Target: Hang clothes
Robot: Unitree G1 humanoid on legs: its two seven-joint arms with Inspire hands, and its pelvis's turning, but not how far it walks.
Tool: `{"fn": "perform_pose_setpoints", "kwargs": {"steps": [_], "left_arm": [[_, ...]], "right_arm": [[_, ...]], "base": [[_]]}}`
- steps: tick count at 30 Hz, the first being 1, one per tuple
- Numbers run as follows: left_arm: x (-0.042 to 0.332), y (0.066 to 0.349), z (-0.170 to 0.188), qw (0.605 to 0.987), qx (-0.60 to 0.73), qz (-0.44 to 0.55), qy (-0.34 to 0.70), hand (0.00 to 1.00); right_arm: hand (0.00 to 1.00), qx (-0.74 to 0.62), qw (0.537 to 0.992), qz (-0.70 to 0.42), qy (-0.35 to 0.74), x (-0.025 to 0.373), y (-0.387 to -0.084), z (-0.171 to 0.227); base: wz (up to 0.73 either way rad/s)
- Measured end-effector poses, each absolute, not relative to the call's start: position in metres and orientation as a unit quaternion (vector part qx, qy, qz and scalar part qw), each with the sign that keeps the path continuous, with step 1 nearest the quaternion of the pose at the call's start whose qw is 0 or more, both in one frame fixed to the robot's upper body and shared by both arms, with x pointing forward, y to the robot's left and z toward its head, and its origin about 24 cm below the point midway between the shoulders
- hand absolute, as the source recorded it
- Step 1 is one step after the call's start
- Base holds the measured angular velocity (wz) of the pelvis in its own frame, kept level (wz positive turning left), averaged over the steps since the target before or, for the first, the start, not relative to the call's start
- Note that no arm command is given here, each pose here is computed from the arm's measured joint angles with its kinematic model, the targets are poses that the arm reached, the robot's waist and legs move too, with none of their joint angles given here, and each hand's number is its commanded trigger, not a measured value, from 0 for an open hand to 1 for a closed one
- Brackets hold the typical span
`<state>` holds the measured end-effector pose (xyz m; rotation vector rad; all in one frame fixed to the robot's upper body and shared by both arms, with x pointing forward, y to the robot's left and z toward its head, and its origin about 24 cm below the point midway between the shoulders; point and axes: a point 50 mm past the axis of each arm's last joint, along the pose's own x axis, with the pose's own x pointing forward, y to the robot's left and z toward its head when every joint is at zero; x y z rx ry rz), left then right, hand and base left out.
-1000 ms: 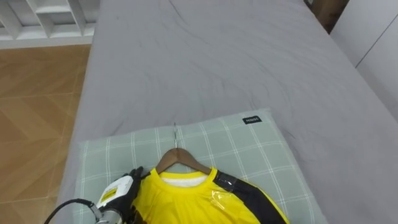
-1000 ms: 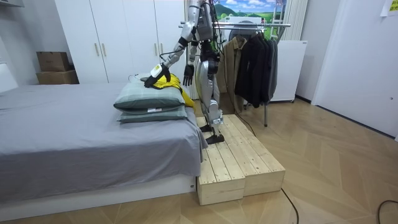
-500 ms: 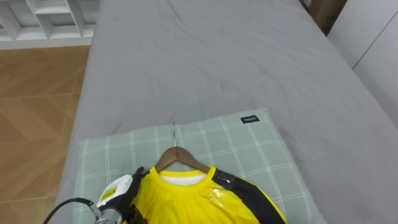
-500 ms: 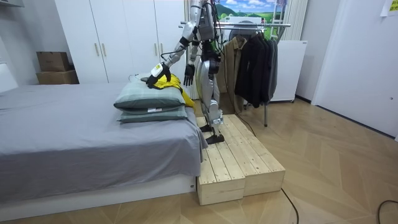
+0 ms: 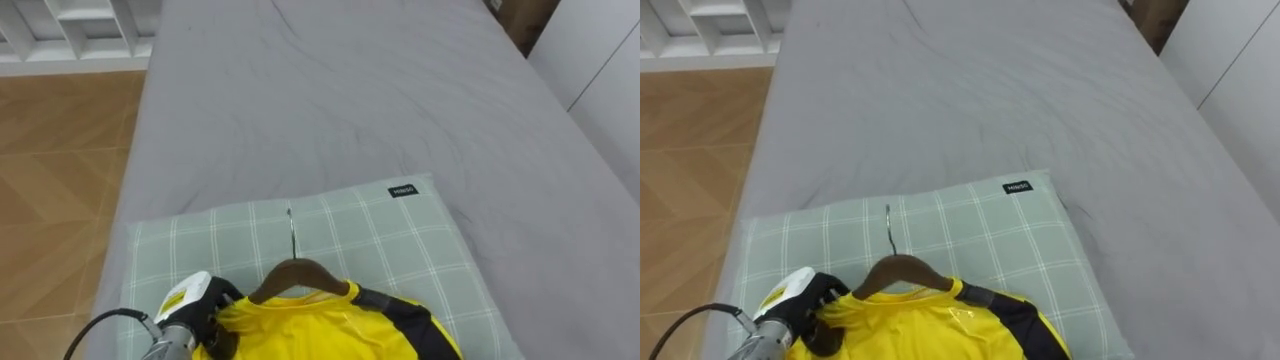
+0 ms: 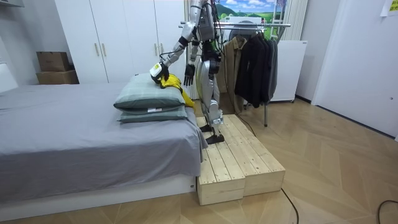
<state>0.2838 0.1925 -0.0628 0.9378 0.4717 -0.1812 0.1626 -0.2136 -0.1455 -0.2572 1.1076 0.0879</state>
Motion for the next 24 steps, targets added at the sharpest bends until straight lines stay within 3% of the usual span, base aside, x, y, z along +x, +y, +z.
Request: {"fn": "perform_pose_setpoints", "kwargs": {"steps": [24], "left_arm": [[0.2765, 0.1880, -0.0707, 0.867, 0.425, -0.098, 0.240, 1.00]], "right_arm": [[0.00, -0.120, 0.843, 0.046, 0.523, 0.1635, -0.2133, -0.1451]], "base": [[0.00]]}}
